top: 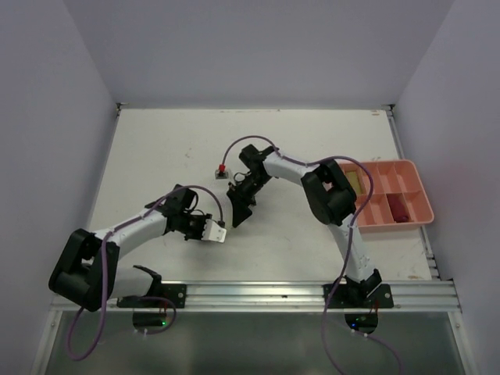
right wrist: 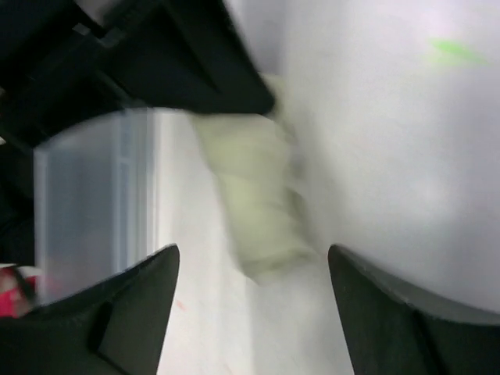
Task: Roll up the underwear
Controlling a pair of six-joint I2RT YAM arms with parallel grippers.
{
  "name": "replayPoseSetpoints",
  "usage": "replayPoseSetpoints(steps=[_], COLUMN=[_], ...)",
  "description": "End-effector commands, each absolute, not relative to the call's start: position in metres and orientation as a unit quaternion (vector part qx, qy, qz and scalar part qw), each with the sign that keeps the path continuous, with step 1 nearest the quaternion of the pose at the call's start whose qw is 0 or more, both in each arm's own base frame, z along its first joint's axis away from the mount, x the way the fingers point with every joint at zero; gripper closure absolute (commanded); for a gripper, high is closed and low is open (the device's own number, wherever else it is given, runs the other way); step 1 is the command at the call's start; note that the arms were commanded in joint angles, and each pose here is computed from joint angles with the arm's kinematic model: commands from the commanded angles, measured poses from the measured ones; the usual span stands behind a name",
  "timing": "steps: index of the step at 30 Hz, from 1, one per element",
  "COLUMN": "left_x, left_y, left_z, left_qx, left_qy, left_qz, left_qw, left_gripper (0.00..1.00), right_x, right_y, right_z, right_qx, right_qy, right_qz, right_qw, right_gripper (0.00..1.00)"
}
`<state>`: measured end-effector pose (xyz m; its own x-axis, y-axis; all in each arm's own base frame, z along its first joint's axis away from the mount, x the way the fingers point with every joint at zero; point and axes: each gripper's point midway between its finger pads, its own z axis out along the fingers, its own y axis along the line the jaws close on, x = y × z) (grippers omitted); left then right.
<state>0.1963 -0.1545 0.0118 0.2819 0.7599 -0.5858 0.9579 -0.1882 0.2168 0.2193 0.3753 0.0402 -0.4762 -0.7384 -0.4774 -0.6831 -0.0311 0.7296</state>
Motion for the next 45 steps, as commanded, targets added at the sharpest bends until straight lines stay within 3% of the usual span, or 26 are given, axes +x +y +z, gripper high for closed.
replayPoseSetpoints(steps=[1, 2, 3, 8, 15, 23, 27, 32, 38, 45], left_x=[0.191, 0.189, 0.187, 0.186, 0.190, 0.203, 0.204, 0.203, 0.203, 0.203], left_y=[-0.150, -0.150, -0.150, -0.153, -0.162, -0.172, -0.171, -0.167, -0.166, -0.167], left_z=[0.002, 0.002, -0.001, -0.001, -0.005, -0.008, -0.009, -0.009, -0.010, -0.008], left_qx=[0.755, 0.755, 0.756, 0.757, 0.732, 0.716, 0.717, 0.725, 0.731, 0.735], left_qy=[0.578, 0.578, 0.578, 0.580, 0.605, 0.621, 0.621, 0.615, 0.610, 0.603], left_qz=[-0.183, -0.187, -0.196, -0.225, -0.273, -0.287, -0.285, -0.269, -0.263, -0.264], left_qw=[0.251, 0.245, 0.236, 0.199, 0.150, 0.139, 0.139, 0.152, 0.157, 0.162], left_gripper=[0.89, 0.90, 0.90, 0.93, 0.95, 0.96, 0.96, 0.96, 0.97, 0.97], right_x=[0.309, 0.328, 0.334, 0.353, 0.319, 0.245, 0.211, 0.243, 0.223, 0.228], right_y=[0.336, 0.335, 0.318, 0.283, 0.246, 0.248, 0.274, 0.304, 0.328, 0.345], right_z=[0.059, 0.094, 0.093, 0.145, 0.139, 0.191, 0.159, 0.156, 0.129, 0.101], right_qx=[0.511, 0.524, 0.513, 0.570, 0.677, 0.722, 0.728, 0.643, 0.628, 0.637], right_qy=[-0.735, -0.716, -0.726, -0.678, -0.619, -0.448, -0.452, -0.506, -0.508, -0.502], right_qz=[-0.429, -0.419, -0.406, -0.277, -0.175, -0.119, -0.167, -0.167, -0.265, -0.281], right_qw=[-0.120, -0.191, -0.210, -0.373, -0.359, -0.513, -0.487, -0.549, -0.527, -0.514], right_gripper=[0.18, 0.11, 0.09, 0.07, 0.08, 0.05, 0.10, 0.07, 0.05, 0.05])
